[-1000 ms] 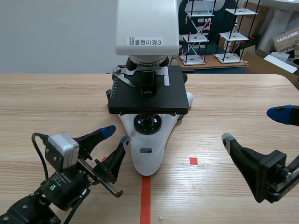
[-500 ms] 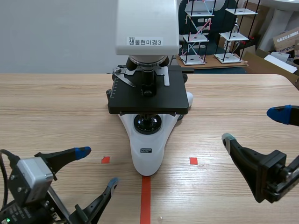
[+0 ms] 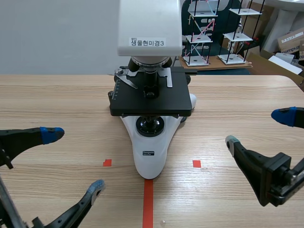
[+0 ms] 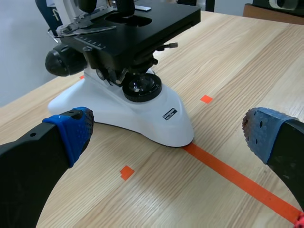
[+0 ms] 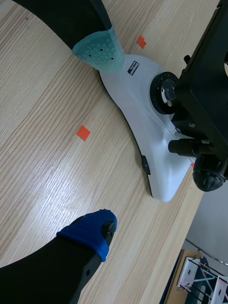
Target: Return to the home posture
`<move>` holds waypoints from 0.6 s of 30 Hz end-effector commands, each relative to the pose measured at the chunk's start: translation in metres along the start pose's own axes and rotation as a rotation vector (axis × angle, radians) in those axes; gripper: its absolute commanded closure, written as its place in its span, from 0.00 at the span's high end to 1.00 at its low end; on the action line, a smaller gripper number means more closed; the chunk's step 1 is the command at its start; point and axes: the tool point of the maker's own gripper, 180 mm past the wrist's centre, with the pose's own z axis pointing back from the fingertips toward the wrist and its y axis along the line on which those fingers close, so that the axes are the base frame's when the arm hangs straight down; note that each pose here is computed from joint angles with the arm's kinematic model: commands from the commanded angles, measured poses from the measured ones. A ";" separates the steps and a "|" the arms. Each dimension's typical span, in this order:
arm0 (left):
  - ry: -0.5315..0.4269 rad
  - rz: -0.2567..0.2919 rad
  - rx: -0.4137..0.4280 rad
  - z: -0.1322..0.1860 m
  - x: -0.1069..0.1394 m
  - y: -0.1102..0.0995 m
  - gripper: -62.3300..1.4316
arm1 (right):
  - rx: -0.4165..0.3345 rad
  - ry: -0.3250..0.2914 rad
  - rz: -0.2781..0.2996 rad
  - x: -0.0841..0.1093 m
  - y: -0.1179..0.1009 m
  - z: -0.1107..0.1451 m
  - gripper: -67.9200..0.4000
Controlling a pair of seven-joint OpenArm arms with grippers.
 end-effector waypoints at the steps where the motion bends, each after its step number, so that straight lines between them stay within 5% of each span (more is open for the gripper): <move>1: -0.001 0.003 0.015 0.003 0.004 0.001 1.00 | -0.003 -0.029 0.012 0.009 -0.003 0.000 0.93; 18: 0.061 -0.011 0.085 0.010 0.017 0.031 1.00 | -0.004 -0.022 0.012 0.007 -0.003 0.000 0.93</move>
